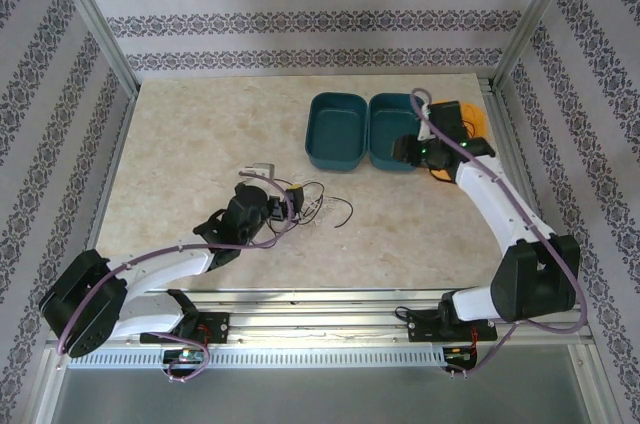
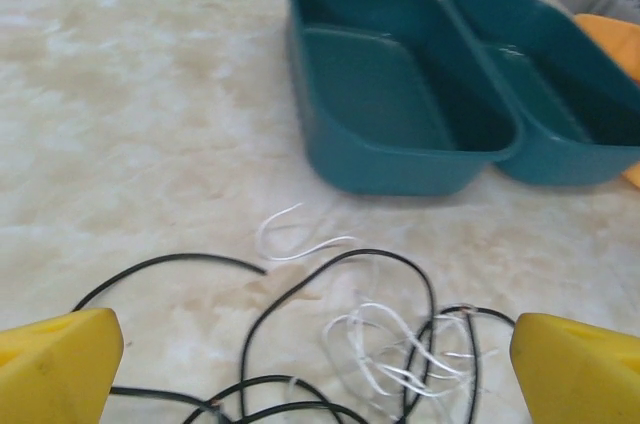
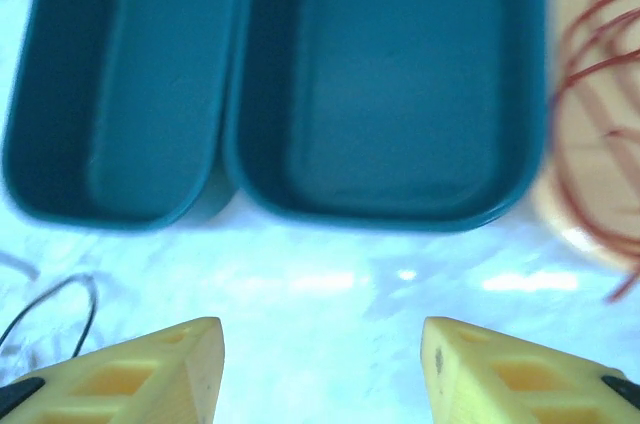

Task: Untangle the cables

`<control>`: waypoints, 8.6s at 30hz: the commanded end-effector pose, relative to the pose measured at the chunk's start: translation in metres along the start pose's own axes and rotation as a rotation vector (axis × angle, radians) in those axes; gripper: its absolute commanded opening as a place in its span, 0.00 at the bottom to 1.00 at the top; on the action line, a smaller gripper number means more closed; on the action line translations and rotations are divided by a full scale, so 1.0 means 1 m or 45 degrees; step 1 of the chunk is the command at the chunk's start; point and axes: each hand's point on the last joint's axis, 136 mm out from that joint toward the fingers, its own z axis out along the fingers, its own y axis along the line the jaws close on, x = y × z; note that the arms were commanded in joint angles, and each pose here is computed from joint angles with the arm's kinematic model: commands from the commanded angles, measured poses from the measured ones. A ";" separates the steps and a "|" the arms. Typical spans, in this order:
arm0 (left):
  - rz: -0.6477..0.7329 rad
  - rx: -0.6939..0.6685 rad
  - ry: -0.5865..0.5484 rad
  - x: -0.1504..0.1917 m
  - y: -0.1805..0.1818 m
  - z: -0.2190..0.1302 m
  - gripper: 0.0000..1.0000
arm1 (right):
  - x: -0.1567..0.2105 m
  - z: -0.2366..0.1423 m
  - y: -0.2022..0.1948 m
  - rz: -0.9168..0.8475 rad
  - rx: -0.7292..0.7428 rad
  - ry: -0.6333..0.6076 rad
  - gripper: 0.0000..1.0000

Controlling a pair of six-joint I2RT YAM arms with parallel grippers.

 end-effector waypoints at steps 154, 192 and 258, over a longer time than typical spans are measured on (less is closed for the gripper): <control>-0.786 0.055 0.442 0.102 0.049 0.046 0.04 | 0.035 -0.030 0.225 -0.666 -0.274 -0.023 0.00; -0.830 0.012 0.483 0.114 0.053 0.053 0.00 | -0.065 -0.217 0.243 -0.730 -0.542 -0.604 0.03; -0.808 0.026 0.444 0.108 0.055 0.037 0.00 | -0.163 0.011 0.005 -0.041 0.043 -0.240 0.04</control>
